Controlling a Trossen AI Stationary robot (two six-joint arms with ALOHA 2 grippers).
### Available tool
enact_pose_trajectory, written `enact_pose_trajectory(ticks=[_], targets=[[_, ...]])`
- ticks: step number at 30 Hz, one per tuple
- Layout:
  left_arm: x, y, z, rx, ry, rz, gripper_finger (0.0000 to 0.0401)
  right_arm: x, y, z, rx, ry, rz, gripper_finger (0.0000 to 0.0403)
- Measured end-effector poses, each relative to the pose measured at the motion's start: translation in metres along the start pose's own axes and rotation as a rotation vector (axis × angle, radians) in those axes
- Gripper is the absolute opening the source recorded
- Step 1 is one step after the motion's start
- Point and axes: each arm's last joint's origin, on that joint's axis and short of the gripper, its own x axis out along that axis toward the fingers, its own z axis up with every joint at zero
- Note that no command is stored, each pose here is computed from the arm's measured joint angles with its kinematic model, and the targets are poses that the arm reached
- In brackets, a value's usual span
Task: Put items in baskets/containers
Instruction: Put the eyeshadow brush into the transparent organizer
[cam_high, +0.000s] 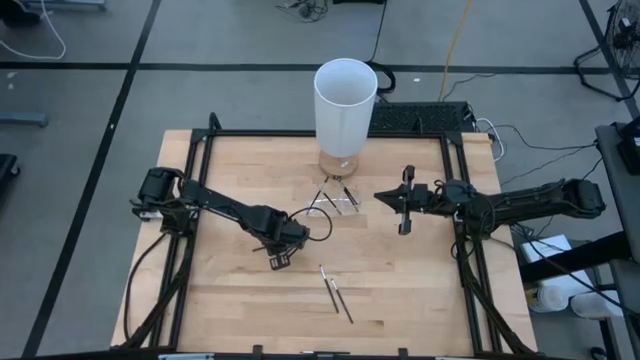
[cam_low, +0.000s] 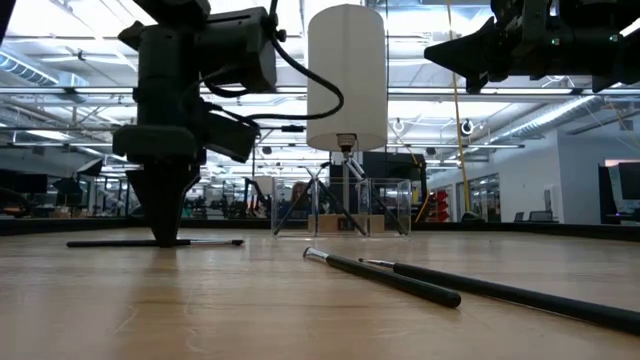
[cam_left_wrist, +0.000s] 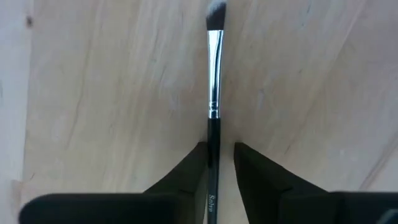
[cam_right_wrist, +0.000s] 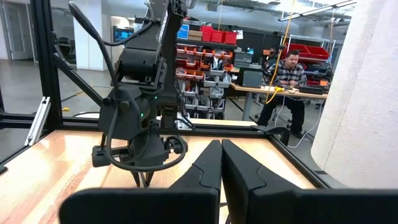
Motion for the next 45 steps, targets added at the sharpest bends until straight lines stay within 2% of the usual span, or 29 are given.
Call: enact_pose_trajectory(ticks=[7, 19, 23, 27, 41, 45], targets=[[0.002, 0.001, 0.002, -0.015, 0.005, -0.031, 0.0013, 0.000, 0.000, 0.000, 0.000, 0.000, 0.000, 0.0000], [-0.004, 0.000, 0.004, -0.015, -0.013, -0.021, 0.0014, 0.000, 0.000, 0.000, 0.000, 0.000, 0.000, 0.0000], [-0.017, -0.002, 0.010, -0.004, -0.023, -0.011, 0.0009, 0.000, 0.000, 0.000, 0.000, 0.000, 0.000, 0.0000], [-0.027, -0.003, 0.017, -0.001, -0.035, 0.048, 0.0008, 0.000, 0.000, 0.000, 0.000, 0.000, 0.000, 0.0000], [-0.055, -0.010, 0.033, 0.039, -0.113, 0.060, 0.0011, 0.000, 0.000, 0.000, 0.000, 0.000, 0.000, 0.0000], [-0.067, -0.012, 0.041, 0.058, -0.180, 0.076, 0.0007, 0.000, 0.000, 0.000, 0.000, 0.000, 0.000, 0.0000]])
